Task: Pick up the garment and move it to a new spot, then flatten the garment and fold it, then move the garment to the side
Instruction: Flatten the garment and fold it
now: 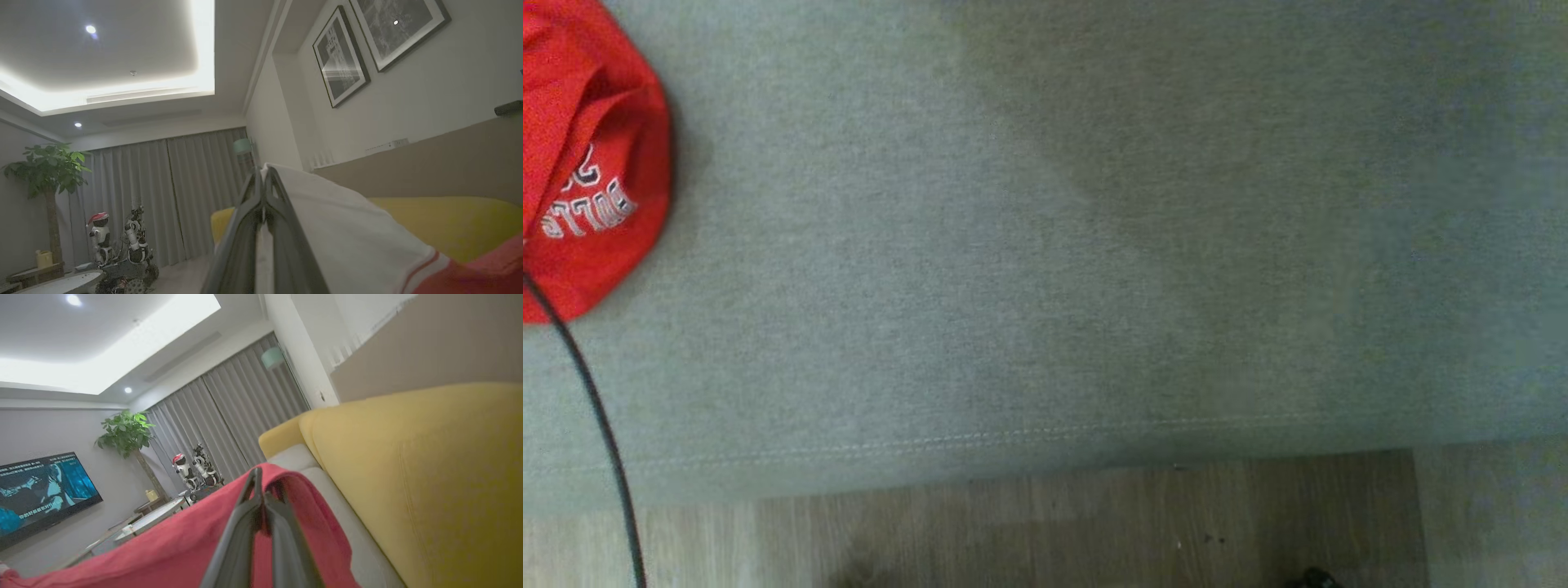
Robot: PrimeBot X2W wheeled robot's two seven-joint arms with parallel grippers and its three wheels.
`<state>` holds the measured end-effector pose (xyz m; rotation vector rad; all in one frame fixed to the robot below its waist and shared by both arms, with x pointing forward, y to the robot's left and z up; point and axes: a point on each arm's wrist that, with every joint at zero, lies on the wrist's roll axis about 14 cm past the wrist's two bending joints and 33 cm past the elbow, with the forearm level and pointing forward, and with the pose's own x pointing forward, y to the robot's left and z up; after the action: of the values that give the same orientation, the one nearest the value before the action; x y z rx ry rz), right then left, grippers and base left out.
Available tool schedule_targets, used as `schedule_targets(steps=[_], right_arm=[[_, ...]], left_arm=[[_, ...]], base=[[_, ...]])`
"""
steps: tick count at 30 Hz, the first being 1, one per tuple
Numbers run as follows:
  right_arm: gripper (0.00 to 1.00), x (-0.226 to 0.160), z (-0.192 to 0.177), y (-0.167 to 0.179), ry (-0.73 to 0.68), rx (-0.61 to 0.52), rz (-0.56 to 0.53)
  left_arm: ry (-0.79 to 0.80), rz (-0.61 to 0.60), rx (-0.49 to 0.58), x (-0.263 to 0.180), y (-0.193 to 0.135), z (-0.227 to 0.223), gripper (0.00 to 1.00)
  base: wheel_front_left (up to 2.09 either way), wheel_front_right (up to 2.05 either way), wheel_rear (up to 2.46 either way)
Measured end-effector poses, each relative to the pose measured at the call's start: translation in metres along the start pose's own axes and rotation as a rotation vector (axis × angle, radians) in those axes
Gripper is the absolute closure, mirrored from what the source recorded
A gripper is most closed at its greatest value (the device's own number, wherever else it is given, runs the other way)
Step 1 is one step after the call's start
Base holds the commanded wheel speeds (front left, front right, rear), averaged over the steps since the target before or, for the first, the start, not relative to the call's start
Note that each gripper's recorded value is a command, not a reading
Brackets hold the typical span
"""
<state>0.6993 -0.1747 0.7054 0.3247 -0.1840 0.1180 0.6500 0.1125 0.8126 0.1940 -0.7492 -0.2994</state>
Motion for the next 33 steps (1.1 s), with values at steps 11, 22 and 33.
schedule_targets(steps=[11,22,33], right_arm=[[1.0,-0.061,-0.174,-0.045,0.364,0.105,-0.117],[1.0,-0.175,-0.24,-0.067,0.749,0.094,-0.165],[1.0,-0.237,-0.236,-0.08,0.831,0.054,-0.197]], left_arm=[[0.321,-0.116,-0.075,-0.102,-0.059,-0.106,1.0],[0.562,-0.217,-0.154,-0.24,-0.103,-0.121,1.0],[0.69,-0.264,-0.22,-0.329,-0.115,-0.098,1.0]], base=[[0.0,0.0,0.0],[0.0,0.0,0.0],[0.0,0.0,0.0]])
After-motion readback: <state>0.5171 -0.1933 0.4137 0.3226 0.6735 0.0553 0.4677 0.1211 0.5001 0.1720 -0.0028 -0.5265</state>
